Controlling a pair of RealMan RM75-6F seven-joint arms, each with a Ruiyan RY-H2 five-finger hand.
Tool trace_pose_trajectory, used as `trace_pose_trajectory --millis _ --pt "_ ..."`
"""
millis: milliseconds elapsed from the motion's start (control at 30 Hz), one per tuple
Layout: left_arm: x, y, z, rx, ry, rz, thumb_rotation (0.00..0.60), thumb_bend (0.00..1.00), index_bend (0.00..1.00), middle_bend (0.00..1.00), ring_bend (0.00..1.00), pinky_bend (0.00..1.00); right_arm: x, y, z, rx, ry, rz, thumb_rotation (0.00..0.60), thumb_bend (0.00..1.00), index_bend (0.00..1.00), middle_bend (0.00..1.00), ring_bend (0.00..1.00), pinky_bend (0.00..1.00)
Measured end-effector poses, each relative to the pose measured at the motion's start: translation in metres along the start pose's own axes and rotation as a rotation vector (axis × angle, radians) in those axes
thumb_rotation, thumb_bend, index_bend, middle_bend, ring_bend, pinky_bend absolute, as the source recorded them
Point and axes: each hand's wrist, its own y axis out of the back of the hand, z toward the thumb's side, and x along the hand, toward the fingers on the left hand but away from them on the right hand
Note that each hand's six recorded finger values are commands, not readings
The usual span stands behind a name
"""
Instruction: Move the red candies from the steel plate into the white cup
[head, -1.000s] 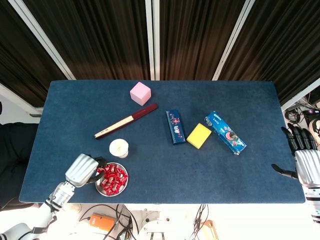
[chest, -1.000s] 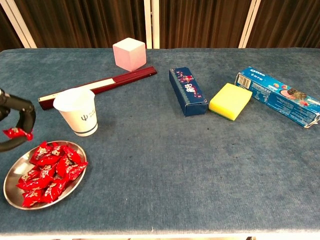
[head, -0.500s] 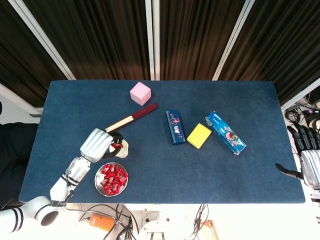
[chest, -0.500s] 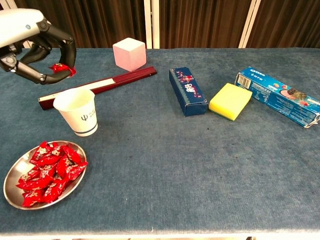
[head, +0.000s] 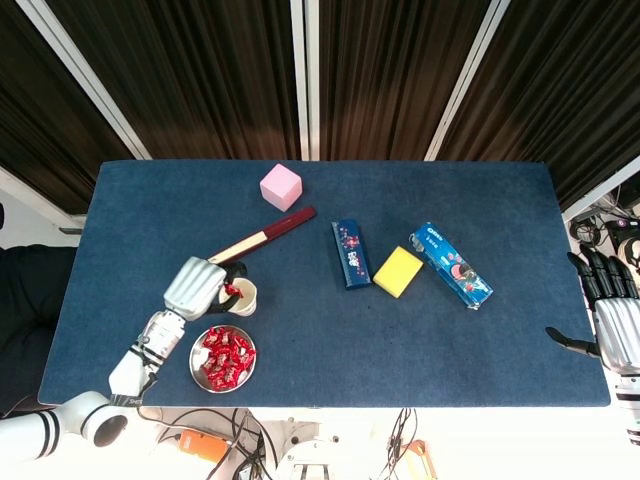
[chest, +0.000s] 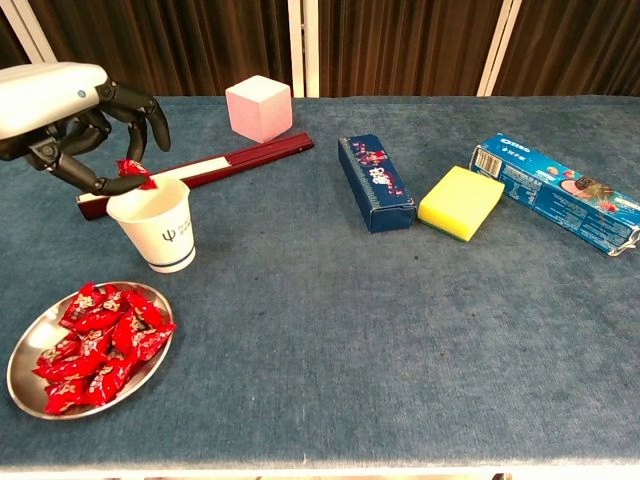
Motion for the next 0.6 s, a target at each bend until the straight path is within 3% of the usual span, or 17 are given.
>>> trace_pose_trajectory --millis 233,367,500,600 --pt "-0.011 0.008 -0.008 0.0 0.026 0.034 0.6 0.13 0.36 0.45 0.84 0.77 -0.001 0.0 0.001 -0.01 -0.002 -0.004 0.6 0.16 0.0 0.01 0.0 0.02" --pt "-0.025 0.021 -0.017 0.018 0.049 0.094 0.6 0.09 0.36 0.47 0.83 0.77 -0.002 0.001 0.002 -0.007 0.007 -0.009 0.6 0.16 0.0 0.01 0.0 0.02" --pt "-0.051 0.033 -0.031 0.049 0.079 0.147 0.6 0.09 0.36 0.67 0.84 0.77 -0.001 0.007 0.003 -0.001 0.014 -0.025 0.6 0.16 0.0 0.01 0.0 0.02" --pt "-0.075 0.034 -0.04 0.084 0.087 0.132 0.6 0.09 0.36 0.82 0.86 0.78 -0.001 0.012 0.004 0.005 0.018 -0.038 0.6 0.16 0.0 0.01 0.0 0.02"
